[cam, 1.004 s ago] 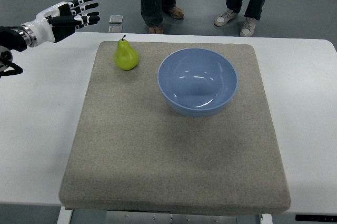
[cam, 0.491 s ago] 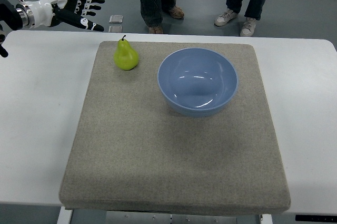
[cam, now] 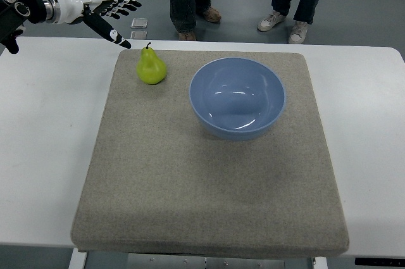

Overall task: Place pear in bowl with left hand
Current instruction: 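Move the open left hand toward the far side of the pear, then close the left hand fingers around the yellow-green pear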

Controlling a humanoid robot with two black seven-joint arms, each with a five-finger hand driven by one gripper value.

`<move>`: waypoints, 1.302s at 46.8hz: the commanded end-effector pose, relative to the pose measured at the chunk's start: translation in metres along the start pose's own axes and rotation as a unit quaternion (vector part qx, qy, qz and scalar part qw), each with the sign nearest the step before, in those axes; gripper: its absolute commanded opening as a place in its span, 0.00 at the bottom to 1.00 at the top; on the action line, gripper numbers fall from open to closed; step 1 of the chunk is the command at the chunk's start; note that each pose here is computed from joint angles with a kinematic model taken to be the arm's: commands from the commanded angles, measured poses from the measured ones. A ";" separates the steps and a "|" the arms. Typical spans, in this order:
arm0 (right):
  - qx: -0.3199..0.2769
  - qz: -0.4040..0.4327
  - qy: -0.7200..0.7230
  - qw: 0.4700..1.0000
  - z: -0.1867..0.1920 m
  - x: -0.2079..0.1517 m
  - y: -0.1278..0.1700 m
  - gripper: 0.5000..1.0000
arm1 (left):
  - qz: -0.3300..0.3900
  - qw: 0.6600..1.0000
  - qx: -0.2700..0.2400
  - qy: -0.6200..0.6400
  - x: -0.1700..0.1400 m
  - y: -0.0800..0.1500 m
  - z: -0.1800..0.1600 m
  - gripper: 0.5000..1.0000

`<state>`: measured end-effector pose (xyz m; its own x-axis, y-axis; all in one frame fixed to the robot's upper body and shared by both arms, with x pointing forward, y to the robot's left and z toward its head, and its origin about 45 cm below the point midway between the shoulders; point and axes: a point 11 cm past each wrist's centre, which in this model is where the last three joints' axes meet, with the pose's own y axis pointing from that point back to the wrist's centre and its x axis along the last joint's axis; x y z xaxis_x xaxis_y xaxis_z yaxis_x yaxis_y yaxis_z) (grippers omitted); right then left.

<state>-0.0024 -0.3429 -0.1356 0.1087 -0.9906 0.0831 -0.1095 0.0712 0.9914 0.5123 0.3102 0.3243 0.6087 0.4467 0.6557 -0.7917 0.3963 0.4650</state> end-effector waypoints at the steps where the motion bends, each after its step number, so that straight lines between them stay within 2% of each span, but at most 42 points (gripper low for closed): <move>1: 0.000 0.000 0.000 1.000 0.000 0.000 0.000 0.85 | -0.012 1.000 0.006 -0.023 -0.011 -0.010 0.005 0.98; 17: 0.000 0.000 0.000 1.000 0.000 0.000 0.000 0.85 | -0.023 0.994 0.016 -0.101 -0.038 -0.035 0.020 0.98; 23: 0.000 0.000 0.000 1.000 0.000 0.000 0.000 0.85 | -0.041 0.991 0.026 -0.128 -0.055 -0.044 0.018 0.98; 33: 0.000 0.000 0.000 1.000 0.000 0.000 0.000 0.85 | -0.029 0.987 0.035 -0.152 -0.074 -0.053 0.007 0.98; 49: 0.000 0.000 0.000 1.000 0.000 0.000 0.000 0.85 | -0.025 0.986 0.040 -0.162 -0.075 -0.053 0.003 0.98; 58: 0.000 0.000 0.000 1.000 0.000 0.000 0.000 0.85 | -0.027 0.985 0.042 -0.166 -0.077 -0.053 0.001 0.94; 61: 0.000 0.000 0.000 1.000 0.000 0.000 0.000 0.85 | -0.027 0.985 0.043 -0.167 -0.077 -0.053 0.001 0.89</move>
<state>-0.0023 -0.3428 -0.1356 0.1086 -0.9906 0.0827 -0.1095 0.0707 0.9915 0.5076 0.2536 0.2501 0.6101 0.1347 0.7808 -0.7690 0.3380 0.5426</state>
